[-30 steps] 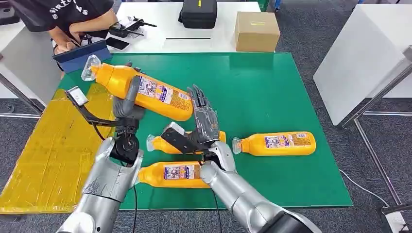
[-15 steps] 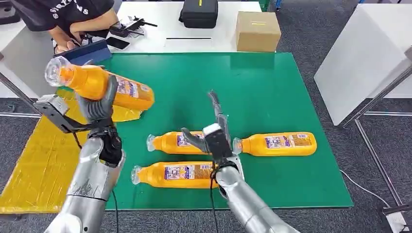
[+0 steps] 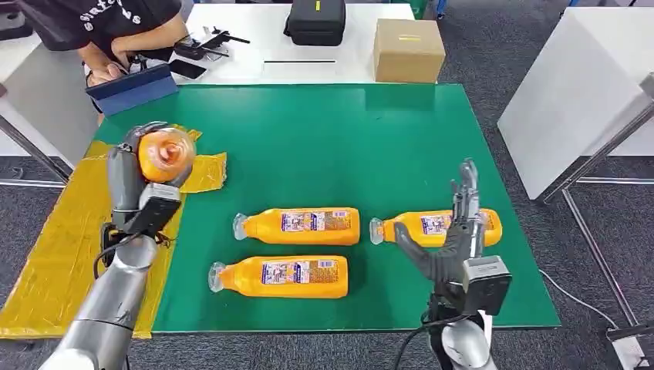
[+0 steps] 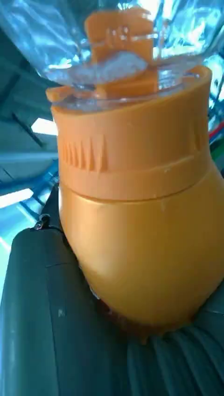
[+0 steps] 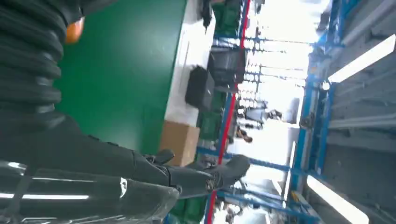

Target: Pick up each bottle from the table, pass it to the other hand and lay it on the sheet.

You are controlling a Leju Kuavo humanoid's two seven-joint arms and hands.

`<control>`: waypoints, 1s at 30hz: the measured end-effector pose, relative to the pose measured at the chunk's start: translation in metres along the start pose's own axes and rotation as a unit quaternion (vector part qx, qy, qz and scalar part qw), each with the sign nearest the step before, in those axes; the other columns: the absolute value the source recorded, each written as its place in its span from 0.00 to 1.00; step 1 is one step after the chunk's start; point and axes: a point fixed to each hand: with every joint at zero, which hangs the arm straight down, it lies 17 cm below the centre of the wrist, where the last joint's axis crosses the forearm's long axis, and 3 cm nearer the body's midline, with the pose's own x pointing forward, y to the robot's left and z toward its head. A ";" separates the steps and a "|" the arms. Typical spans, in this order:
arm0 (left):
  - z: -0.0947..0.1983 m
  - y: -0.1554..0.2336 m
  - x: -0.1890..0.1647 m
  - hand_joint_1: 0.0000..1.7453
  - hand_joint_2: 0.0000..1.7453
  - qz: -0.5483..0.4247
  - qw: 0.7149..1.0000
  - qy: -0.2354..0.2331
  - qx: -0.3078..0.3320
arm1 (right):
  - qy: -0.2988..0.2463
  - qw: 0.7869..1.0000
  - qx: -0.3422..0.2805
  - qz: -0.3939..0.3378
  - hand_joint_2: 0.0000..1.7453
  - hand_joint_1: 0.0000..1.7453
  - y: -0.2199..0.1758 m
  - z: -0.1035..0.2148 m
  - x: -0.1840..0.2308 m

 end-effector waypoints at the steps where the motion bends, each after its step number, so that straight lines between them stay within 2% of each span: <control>1: 0.002 -0.003 0.000 1.00 1.00 -0.026 1.000 -0.008 -0.008 | -0.003 1.000 -0.007 0.004 1.00 0.00 -0.007 -0.002 0.002; 5: 0.013 -0.020 0.002 1.00 1.00 -0.138 0.988 -0.049 -0.045 | -0.011 1.000 -0.026 0.009 1.00 0.00 -0.027 -0.005 0.006; 11: 0.032 -0.044 -0.009 1.00 1.00 -0.212 0.968 -0.081 -0.105 | -0.017 0.999 -0.040 0.018 1.00 0.00 -0.049 -0.004 0.009; 22: 0.051 -0.061 -0.029 1.00 1.00 -0.242 0.953 -0.086 -0.158 | -0.019 0.999 -0.037 0.029 1.00 0.00 -0.057 -0.002 0.011; 25: 0.057 -0.069 -0.042 1.00 1.00 -0.264 0.944 -0.074 -0.182 | -0.020 0.999 -0.036 0.034 1.00 0.00 -0.058 -0.003 0.012; 30: 0.062 -0.071 -0.081 1.00 1.00 -0.294 0.933 -0.010 -0.208 | -0.021 0.998 -0.030 0.048 1.00 0.00 -0.056 0.001 0.012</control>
